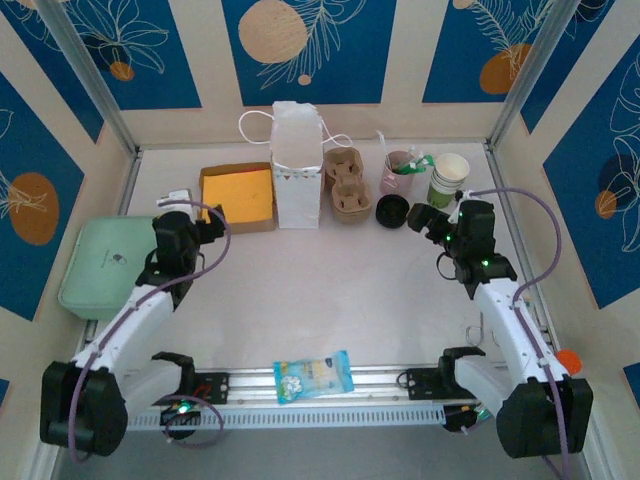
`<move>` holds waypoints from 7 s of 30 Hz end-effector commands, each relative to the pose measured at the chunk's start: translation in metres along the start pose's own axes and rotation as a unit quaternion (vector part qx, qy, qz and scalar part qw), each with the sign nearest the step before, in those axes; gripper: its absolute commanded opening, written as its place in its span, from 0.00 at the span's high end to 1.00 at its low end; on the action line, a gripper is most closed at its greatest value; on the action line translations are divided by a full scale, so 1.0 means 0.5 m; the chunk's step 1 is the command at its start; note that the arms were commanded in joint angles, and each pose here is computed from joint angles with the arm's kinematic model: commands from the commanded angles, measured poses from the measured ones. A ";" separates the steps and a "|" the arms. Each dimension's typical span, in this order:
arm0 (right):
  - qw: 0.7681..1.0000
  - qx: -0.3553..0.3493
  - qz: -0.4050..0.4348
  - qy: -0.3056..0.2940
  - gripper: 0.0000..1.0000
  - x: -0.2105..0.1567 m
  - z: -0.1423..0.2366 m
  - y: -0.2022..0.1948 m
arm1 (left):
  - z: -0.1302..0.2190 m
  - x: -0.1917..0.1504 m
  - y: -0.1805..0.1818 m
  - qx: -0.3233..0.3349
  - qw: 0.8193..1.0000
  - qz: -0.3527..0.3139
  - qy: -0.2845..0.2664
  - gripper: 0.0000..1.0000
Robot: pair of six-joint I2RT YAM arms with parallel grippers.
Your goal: Pack the takeout coffee
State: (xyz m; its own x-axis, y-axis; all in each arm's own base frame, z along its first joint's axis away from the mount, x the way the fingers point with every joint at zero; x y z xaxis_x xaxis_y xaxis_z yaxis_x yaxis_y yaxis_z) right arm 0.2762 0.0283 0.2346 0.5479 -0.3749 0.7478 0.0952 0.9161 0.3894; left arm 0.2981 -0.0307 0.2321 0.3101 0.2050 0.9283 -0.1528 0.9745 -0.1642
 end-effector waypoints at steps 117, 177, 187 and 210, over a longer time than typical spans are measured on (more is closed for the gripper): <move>0.941 -0.225 -0.129 0.219 0.92 0.287 -0.279 -0.157 | 0.228 -0.152 -0.114 -0.228 0.964 0.020 0.137 0.09; 0.987 -0.113 0.016 0.109 0.99 0.326 0.041 0.115 | 0.239 -0.122 -0.135 -0.255 0.957 0.029 0.133 0.10; 0.985 -0.070 0.053 0.148 1.00 0.246 0.052 0.165 | 0.235 -0.130 -0.147 -0.269 0.951 0.051 0.144 0.11; 0.951 -0.004 0.112 0.288 1.00 0.010 -0.018 0.216 | 0.225 -0.141 -0.171 -0.298 0.938 0.087 0.152 0.11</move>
State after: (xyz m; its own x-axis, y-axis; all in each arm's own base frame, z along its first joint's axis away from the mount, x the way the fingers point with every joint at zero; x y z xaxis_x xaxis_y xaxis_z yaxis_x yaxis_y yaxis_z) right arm 0.2997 0.1162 0.2776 0.9178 -0.0616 0.3923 -0.0298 0.9744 0.2228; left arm 0.1842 -0.1329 0.2154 0.5949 0.2795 0.7537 0.2747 0.8105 -0.5173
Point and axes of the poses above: each hand's point on the last joint's axis, 136 mm out from that joint toward the fingers, its own z axis back along the fingers, its own y axis along the line the jaws close on, x = y × z, the point moved 6 cm from there along z, back along the fingers, and after that the axes turned 4 degrees about z, right-handed, at the moved point
